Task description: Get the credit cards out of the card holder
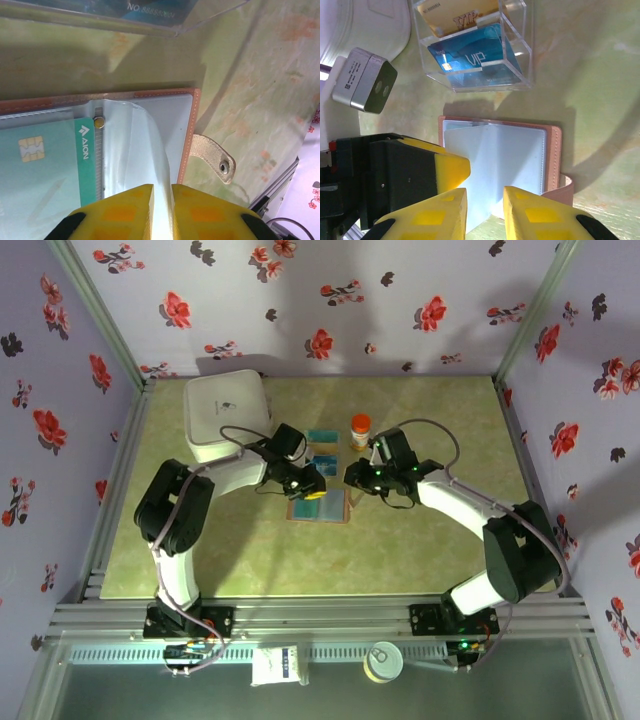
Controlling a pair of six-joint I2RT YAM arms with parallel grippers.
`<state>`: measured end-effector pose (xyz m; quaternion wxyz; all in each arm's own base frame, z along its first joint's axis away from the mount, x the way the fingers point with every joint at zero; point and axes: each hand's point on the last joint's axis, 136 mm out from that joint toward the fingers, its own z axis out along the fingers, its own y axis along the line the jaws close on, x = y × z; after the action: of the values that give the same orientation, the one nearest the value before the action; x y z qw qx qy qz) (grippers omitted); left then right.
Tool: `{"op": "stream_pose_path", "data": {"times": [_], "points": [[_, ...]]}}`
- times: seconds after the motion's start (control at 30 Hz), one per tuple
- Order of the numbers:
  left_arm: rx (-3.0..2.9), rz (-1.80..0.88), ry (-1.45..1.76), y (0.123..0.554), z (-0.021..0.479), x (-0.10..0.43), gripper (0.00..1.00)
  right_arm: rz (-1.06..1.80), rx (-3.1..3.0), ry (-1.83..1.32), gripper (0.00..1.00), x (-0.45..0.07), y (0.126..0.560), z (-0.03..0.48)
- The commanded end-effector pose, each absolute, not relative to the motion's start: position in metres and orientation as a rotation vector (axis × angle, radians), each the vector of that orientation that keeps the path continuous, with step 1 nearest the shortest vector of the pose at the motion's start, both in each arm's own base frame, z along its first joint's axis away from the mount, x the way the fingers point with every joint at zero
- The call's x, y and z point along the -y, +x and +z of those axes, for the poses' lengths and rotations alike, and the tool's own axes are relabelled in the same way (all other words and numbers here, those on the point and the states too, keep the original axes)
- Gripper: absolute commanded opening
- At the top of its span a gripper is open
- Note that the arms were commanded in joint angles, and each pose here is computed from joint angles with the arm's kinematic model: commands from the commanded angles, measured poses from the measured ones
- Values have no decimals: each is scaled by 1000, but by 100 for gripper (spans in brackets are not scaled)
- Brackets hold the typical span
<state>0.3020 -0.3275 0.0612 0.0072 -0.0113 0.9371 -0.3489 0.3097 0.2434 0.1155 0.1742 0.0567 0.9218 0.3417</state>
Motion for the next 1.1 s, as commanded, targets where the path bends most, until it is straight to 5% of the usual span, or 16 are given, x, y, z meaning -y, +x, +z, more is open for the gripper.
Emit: {"op": "stream_pose_path", "data": {"times": [0.0, 0.7, 1.07], "points": [[-2937, -1129, -24, 302, 63, 341, 16, 931, -2606, 157, 26, -234, 306, 117], [-2857, -1186, 52, 315, 90, 355, 26, 961, -2603, 172, 27, -235, 302, 121], [-2929, -1180, 18, 307, 57, 353, 26, 973, -2618, 183, 27, -240, 300, 116]]}}
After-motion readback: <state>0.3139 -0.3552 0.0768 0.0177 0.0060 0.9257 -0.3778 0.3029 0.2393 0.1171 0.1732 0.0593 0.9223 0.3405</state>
